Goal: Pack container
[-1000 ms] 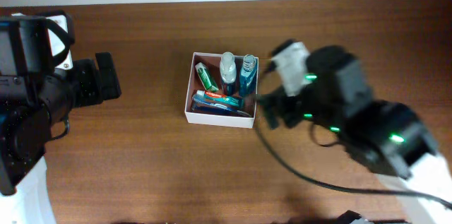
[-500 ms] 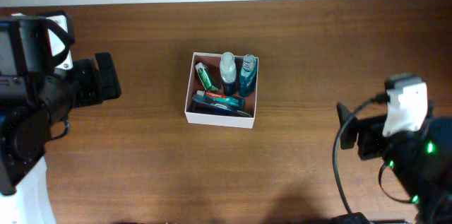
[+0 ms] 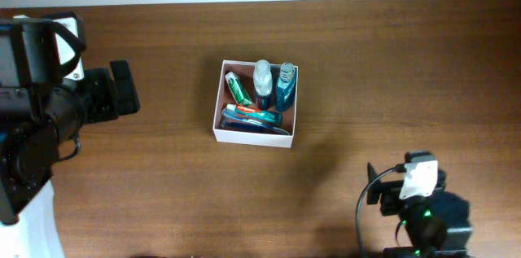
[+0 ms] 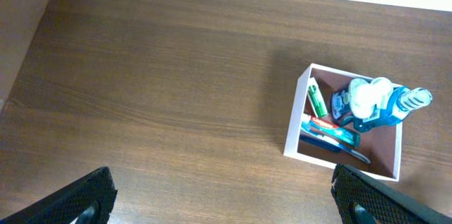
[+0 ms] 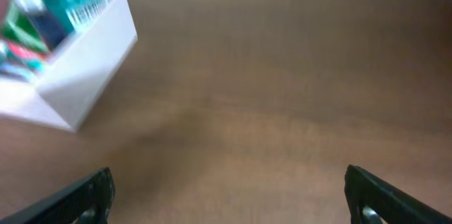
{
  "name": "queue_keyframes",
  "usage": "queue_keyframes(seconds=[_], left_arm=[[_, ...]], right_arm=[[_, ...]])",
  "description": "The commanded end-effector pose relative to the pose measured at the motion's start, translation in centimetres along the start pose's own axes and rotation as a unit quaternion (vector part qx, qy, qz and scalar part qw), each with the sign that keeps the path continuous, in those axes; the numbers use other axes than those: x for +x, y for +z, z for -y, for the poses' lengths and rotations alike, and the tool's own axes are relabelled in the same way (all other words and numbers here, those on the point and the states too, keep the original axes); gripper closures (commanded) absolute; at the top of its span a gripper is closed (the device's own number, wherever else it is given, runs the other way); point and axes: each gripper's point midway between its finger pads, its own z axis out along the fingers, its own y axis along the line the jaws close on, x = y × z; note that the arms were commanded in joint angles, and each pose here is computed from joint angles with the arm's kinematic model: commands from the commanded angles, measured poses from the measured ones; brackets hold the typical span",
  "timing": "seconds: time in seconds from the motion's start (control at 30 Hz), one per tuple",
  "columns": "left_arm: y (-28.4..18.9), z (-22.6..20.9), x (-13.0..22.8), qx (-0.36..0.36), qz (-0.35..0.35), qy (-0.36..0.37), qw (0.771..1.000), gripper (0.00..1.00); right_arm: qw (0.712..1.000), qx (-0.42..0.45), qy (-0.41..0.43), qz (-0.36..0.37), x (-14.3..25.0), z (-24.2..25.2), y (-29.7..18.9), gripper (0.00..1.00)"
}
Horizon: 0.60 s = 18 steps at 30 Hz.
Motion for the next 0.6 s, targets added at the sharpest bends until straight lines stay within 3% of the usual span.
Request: queue_keyframes(seconds=[0.0, 0.57], left_arm=[[-0.6, -0.3, -0.1, -0.003, 0.010, -0.002, 1.000, 0.01], [-0.6, -0.3, -0.1, -0.003, 0.010, -0.002, 1.000, 0.01]], right_arm=[[1.000, -0.011, 0.008, 0.014, 1.8, -0.4, 1.1, 0.01], [0.998, -0.015, 0.004, 0.063, 2.5, -0.6, 3.4, 0.01]])
